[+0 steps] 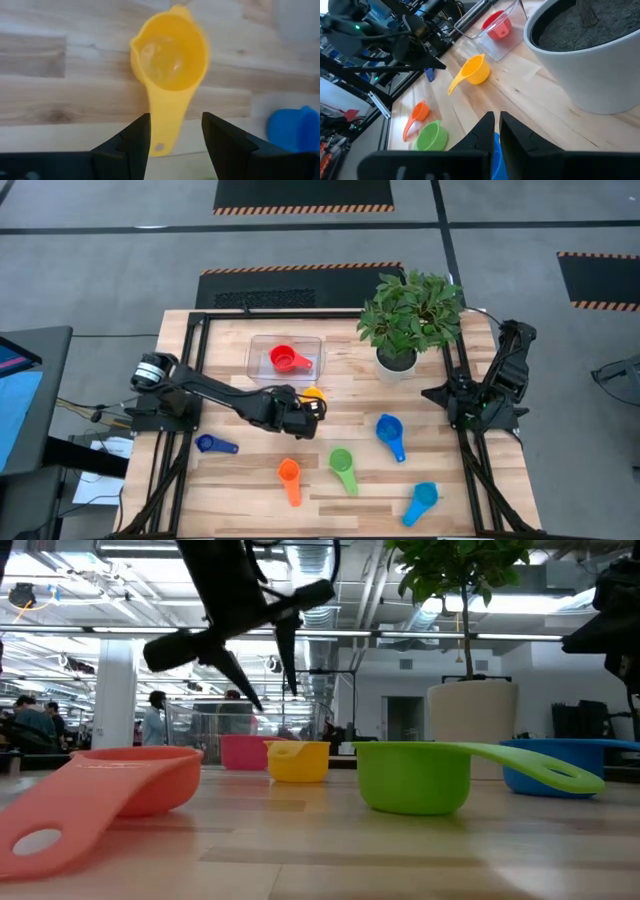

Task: Nest measuring cups in basket
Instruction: Stack the blue measuring cup on top of the red measuring cup in the transparent bin

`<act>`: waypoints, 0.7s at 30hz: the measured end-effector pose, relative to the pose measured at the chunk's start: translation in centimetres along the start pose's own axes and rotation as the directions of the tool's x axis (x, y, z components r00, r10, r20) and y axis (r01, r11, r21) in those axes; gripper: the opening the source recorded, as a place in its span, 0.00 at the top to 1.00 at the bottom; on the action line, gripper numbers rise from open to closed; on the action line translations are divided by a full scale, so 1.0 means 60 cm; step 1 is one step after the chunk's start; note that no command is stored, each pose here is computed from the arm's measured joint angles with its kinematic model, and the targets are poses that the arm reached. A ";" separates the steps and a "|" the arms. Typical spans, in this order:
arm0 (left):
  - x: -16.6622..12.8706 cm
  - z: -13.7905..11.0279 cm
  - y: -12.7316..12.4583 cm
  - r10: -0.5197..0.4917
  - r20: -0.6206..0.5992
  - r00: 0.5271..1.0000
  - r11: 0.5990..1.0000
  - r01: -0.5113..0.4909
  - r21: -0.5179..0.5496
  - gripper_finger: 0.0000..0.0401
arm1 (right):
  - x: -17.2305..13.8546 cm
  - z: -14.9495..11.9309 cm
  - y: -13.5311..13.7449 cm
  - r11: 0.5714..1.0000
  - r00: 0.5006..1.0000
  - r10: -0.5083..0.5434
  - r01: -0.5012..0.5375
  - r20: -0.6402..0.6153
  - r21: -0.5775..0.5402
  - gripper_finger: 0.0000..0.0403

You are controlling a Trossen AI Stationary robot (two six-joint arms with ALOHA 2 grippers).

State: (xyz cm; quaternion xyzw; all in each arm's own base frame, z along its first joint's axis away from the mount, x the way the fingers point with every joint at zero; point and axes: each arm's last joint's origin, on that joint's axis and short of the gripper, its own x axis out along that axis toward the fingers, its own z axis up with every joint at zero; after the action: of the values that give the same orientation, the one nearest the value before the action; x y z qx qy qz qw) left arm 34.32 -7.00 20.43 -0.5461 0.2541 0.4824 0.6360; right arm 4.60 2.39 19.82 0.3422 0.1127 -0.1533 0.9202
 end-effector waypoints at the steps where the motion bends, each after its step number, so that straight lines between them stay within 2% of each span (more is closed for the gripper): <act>1: 0.007 -0.001 0.001 0.020 -0.012 1.000 1.000 -0.020 0.002 0.59 | 0.000 0.000 0.000 1.000 1.000 -0.001 0.001 0.000 -0.001 0.87; 4: 0.017 0.001 0.004 0.048 -0.006 0.999 0.999 -0.048 -0.002 0.59 | 0.000 0.000 0.000 1.000 1.000 -0.001 0.001 0.000 -0.001 0.87; 7: 0.014 0.008 0.000 0.013 0.067 0.998 1.000 -0.012 -0.010 0.59 | 0.000 0.000 0.000 1.000 1.000 -0.001 0.001 0.000 -0.002 0.87; 10: 0.013 0.013 -0.006 -0.010 0.053 0.999 1.000 0.011 -0.013 0.59 | 0.000 0.000 -0.001 1.000 1.000 -0.002 0.002 0.000 -0.003 0.87; 12: 0.015 0.006 -0.023 -0.098 -0.018 0.995 0.995 0.097 -0.029 0.59 | 0.000 0.000 -0.002 1.000 1.000 -0.006 0.006 0.000 -0.011 0.87; 13: 0.014 -0.002 -0.037 -0.188 -0.041 0.981 0.982 0.187 -0.022 0.59 | 0.000 0.000 -0.003 1.000 1.000 -0.009 0.009 -0.001 -0.018 0.87; 15: -0.001 -0.016 -0.071 -0.404 -0.045 0.913 0.914 0.405 0.004 0.59 | 0.000 -0.001 -0.004 1.000 1.000 -0.014 0.014 -0.001 -0.027 0.87; 17: -0.023 -0.020 -0.102 -0.587 -0.008 0.810 0.807 0.585 0.073 0.59 | 0.000 -0.001 -0.006 0.999 1.000 -0.022 0.022 -0.003 -0.043 0.87; 19: -0.034 -0.017 -0.120 -0.682 0.039 0.730 0.724 0.666 0.182 0.59 | 0.000 -0.001 -0.008 0.998 1.000 -0.027 0.027 -0.003 -0.053 0.87; 21: -0.039 -0.011 -0.130 -0.730 0.068 0.680 0.667 0.688 0.285 0.59 | 0.000 -0.002 -0.010 0.997 0.999 -0.033 0.033 -0.005 -0.065 0.87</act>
State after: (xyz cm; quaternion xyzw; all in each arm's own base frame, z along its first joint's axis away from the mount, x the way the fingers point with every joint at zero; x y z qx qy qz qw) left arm 40.47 -7.91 25.74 -0.4773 0.0189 0.2083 0.8535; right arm 4.37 2.03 19.41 0.3105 0.1258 -0.1637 0.9279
